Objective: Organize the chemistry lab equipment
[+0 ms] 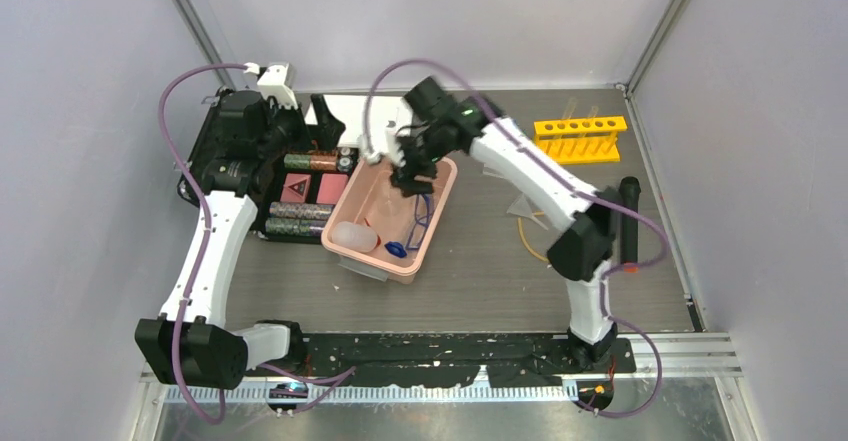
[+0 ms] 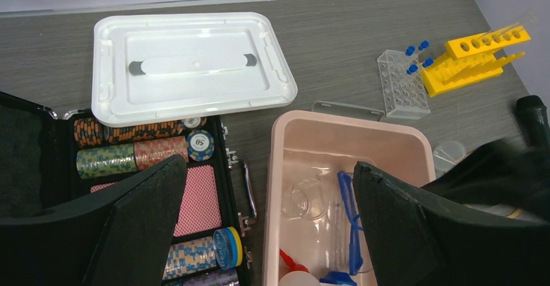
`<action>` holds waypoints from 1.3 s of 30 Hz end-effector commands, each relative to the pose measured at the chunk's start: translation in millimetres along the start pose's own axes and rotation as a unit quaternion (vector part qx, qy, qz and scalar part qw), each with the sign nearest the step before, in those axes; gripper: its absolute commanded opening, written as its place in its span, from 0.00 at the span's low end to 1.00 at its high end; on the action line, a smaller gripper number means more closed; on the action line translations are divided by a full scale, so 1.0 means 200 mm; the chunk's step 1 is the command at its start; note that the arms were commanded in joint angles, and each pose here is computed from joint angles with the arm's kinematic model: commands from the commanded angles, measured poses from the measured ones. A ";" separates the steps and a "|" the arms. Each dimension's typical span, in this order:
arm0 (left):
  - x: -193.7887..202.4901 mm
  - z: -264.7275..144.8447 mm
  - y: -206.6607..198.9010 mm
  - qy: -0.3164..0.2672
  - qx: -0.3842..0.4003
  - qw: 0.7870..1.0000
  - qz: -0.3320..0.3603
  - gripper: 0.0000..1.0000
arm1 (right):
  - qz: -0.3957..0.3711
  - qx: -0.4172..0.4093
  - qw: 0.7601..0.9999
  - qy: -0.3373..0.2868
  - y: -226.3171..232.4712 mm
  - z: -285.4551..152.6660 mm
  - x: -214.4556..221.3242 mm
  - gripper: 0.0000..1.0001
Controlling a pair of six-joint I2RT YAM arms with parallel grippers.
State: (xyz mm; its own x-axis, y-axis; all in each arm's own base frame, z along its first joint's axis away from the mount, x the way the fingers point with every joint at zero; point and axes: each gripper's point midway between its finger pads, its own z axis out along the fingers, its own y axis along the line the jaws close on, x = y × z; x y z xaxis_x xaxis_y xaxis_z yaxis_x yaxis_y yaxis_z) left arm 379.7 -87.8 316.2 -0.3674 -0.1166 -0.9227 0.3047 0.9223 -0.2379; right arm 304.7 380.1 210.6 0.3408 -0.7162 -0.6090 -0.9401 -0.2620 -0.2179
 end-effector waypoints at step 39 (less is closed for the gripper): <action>-0.25 0.02 -0.01 -0.028 0.016 0.998 0.051 1.00 | 0.342 0.056 0.928 0.137 0.46 -0.30 1.70 0.19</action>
State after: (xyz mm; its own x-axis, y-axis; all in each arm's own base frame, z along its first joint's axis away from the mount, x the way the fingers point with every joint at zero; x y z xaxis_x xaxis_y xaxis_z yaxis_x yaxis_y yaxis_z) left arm 395.9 -87.4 343.4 -0.3329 -0.0480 -0.9417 0.3583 0.9174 -0.1734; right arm 325.6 72.4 18.4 -0.4113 -0.8222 -0.3934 -0.9098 0.3966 0.1224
